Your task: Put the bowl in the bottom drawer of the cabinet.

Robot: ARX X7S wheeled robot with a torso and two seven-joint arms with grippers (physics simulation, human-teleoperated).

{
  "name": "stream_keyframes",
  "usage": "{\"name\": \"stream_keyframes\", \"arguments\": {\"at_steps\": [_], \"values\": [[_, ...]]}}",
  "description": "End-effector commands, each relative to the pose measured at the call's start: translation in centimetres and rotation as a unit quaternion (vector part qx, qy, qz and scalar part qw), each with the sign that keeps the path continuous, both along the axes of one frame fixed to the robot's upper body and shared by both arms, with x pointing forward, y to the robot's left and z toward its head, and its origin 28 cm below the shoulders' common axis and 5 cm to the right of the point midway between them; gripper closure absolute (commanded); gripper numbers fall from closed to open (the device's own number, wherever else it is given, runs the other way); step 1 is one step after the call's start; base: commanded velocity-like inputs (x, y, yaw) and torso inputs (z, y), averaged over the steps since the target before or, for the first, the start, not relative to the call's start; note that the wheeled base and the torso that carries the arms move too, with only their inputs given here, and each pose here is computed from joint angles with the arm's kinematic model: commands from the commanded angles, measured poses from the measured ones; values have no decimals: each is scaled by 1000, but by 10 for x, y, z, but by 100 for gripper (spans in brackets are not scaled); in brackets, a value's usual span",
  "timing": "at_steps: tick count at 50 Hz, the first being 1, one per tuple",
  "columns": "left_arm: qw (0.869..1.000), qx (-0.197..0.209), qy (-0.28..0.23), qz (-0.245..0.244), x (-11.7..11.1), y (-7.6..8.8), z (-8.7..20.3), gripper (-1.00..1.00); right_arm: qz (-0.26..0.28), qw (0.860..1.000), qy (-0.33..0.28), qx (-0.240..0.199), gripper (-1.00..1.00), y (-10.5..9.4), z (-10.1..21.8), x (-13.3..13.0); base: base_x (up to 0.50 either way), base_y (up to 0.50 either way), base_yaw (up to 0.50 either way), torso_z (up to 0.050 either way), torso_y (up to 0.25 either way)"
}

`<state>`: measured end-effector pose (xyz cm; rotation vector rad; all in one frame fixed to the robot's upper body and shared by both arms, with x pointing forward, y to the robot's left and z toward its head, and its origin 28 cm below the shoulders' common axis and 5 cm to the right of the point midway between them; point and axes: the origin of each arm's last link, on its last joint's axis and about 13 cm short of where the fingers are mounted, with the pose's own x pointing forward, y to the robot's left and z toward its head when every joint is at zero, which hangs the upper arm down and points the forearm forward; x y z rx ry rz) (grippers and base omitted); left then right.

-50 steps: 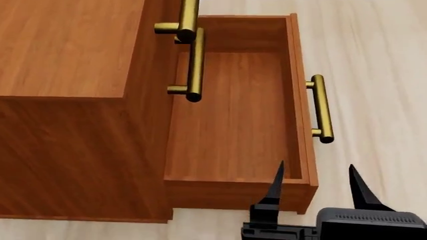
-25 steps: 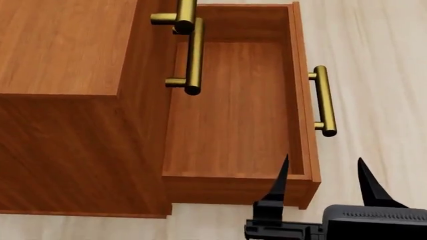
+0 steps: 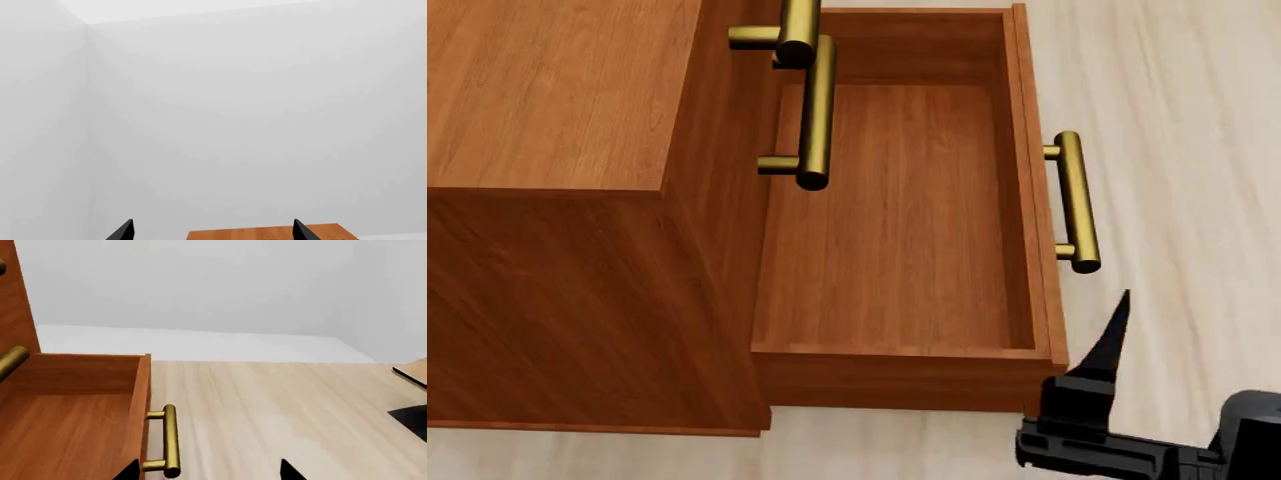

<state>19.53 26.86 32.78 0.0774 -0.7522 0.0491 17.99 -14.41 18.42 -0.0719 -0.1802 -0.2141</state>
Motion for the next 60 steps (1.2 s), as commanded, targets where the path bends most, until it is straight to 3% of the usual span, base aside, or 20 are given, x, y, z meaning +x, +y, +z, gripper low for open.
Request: {"name": "stream_keyframes", "arguments": {"at_steps": [1,27,60], "values": [[1000,2,3,-4,2,-3,-1,-100,-41,998,34,13,-100,-18,22,-24,0,0,0,0,0],[1000,1,1,-9,3,-3,-2,-100,-84,988,133,-10,-100,-49,41,-62,0,0,0,0,0],[1000,-2,2,-17,4,-5,-4,-100,-108,979,173,-3,-100,-63,25,-99,0,0,0,0,0]]}}
